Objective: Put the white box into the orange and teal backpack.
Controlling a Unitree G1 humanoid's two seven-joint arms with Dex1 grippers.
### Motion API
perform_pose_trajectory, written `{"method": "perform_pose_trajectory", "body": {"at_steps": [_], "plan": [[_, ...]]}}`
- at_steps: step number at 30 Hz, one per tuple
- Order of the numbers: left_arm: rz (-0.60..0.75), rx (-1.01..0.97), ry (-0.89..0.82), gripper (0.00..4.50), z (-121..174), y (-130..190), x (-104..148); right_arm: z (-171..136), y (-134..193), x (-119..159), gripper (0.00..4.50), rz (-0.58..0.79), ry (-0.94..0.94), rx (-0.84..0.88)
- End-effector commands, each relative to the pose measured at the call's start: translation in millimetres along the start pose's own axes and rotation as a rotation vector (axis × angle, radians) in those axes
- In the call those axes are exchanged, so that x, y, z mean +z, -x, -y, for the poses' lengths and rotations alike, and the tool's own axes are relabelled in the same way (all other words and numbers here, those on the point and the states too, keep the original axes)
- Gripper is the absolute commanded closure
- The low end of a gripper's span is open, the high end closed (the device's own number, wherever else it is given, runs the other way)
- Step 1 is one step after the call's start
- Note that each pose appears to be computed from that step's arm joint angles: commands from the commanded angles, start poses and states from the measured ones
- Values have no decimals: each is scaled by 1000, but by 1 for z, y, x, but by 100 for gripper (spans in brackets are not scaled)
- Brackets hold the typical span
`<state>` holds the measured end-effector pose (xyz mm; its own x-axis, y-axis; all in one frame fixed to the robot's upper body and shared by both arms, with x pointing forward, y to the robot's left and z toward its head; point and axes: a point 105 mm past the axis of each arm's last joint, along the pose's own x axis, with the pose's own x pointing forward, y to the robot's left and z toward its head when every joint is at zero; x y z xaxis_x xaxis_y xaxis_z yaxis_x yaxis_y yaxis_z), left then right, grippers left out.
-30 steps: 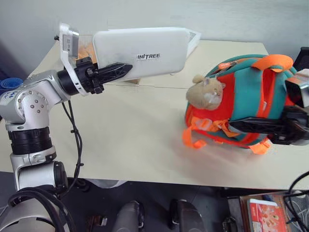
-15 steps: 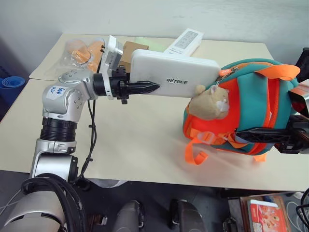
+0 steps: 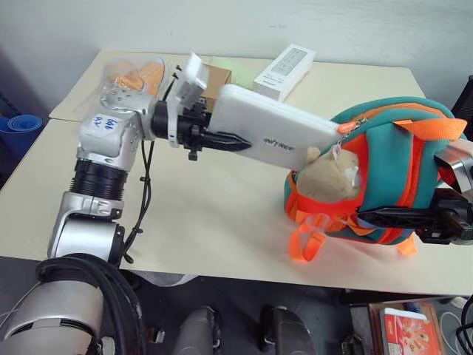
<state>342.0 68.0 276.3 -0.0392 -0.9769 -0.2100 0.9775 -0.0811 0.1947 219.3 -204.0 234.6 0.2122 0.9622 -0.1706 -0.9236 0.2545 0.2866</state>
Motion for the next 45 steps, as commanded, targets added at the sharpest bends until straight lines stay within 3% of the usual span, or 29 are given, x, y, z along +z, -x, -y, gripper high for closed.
{"method": "perform_pose_trajectory", "body": {"at_steps": [1,6,12,17,21,27,30,32,38,45], "plan": [[-49,-70,-90,311,4,-7,7,-4,-4,1,448,1,37,24],[-64,-42,-131,311,-6,-33,-2,-8,-8,-3,448,0,43,51],[5,28,-167,311,-12,-106,-10,-13,-15,-2,448,26,62,76],[17,141,-127,311,-24,-143,-13,-14,-21,-4,448,37,64,74],[34,128,-100,183,-26,-125,-12,-14,-22,-6,450,47,57,65],[63,145,-39,7,-14,-37,-10,-10,-24,-9,450,76,49,35],[66,95,4,3,11,8,0,-10,-25,-7,450,89,45,39],[76,38,0,3,28,16,14,-8,-25,-9,450,82,42,39],[59,161,-151,3,20,-17,31,-7,-26,-9,450,78,40,41],[-47,272,-257,3,-4,-52,10,-9,-26,-9,450,83,32,49]]}}
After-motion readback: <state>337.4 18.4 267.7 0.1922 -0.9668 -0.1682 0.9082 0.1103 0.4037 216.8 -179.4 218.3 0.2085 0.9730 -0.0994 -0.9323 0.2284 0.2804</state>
